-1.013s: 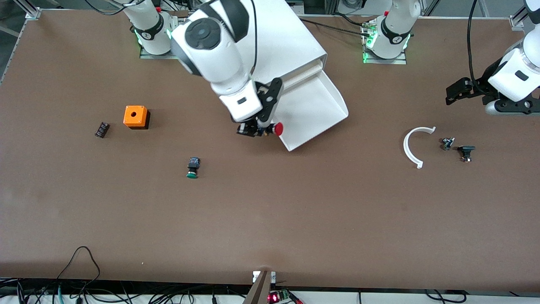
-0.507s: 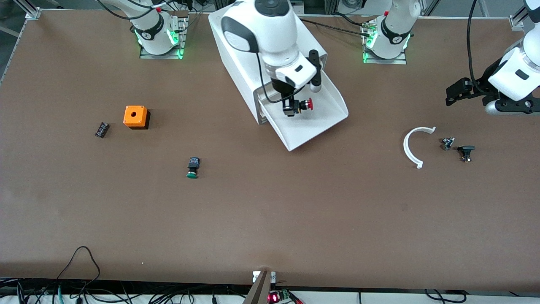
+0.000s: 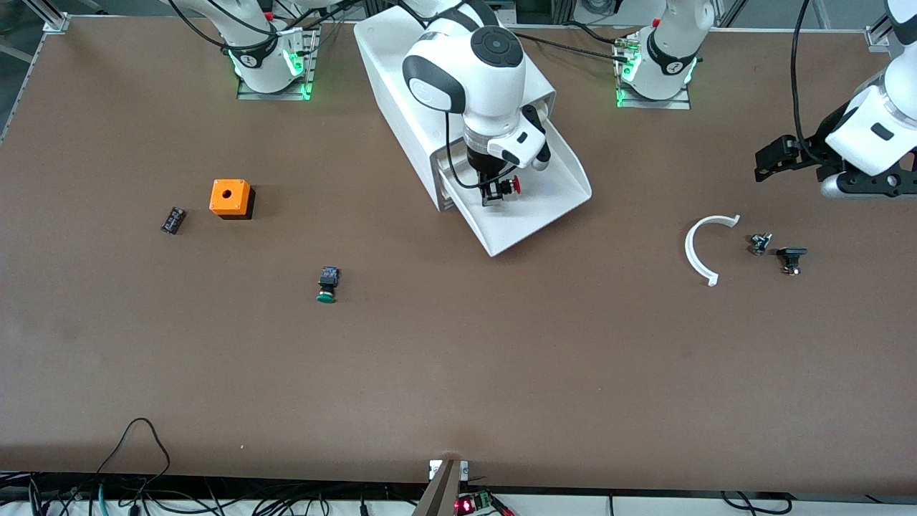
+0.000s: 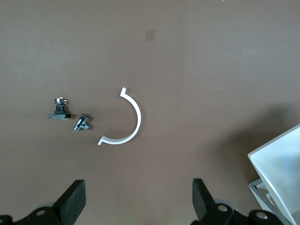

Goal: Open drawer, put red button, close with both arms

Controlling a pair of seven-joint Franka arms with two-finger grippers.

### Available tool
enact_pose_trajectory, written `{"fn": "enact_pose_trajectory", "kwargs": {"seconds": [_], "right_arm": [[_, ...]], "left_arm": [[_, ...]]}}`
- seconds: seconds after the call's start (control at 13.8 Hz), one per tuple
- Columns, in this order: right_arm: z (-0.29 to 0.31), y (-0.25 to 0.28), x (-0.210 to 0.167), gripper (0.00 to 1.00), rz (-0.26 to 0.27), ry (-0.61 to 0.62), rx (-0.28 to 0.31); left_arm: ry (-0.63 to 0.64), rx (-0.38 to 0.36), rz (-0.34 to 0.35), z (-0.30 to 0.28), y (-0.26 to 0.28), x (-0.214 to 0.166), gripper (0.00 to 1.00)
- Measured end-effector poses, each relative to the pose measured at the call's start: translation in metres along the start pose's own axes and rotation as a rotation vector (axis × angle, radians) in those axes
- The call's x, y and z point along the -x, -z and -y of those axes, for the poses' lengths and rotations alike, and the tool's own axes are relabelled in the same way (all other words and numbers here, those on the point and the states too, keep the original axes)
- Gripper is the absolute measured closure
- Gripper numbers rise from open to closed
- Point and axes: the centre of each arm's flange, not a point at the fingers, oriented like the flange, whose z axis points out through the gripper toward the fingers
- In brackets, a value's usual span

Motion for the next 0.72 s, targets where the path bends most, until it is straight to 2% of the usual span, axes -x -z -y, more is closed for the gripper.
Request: {"fn": "enact_pose_trajectory", "kwargs": {"seconds": [0.22,0.51,0.58,0.72], "right_arm": [[0.01,-0.007,-0.02,0.59,-0.006,0.027,0.002],[0.012,-0.024,-0.029,0.59,0.01,0.034,0.0],[0.011,-0.026,-0.028,0.55,0.011,0.031,-0.002],[0.011,-0.027,-0.029,0.36,0.011,-0.002,-0.001]], "left_arm": [[-0.002,0.002,0.025,0.0,-0.013,-0.004,0.0],[-0.004,0.007,0.036,0.0,-0.025,-0.011,0.0],[-0.005,0.009,0.05,0.0,-0.032,-0.014,0.0],[-0.01,0.014,0.08,-0.001,-0.048,-0.021,0.0]]}}
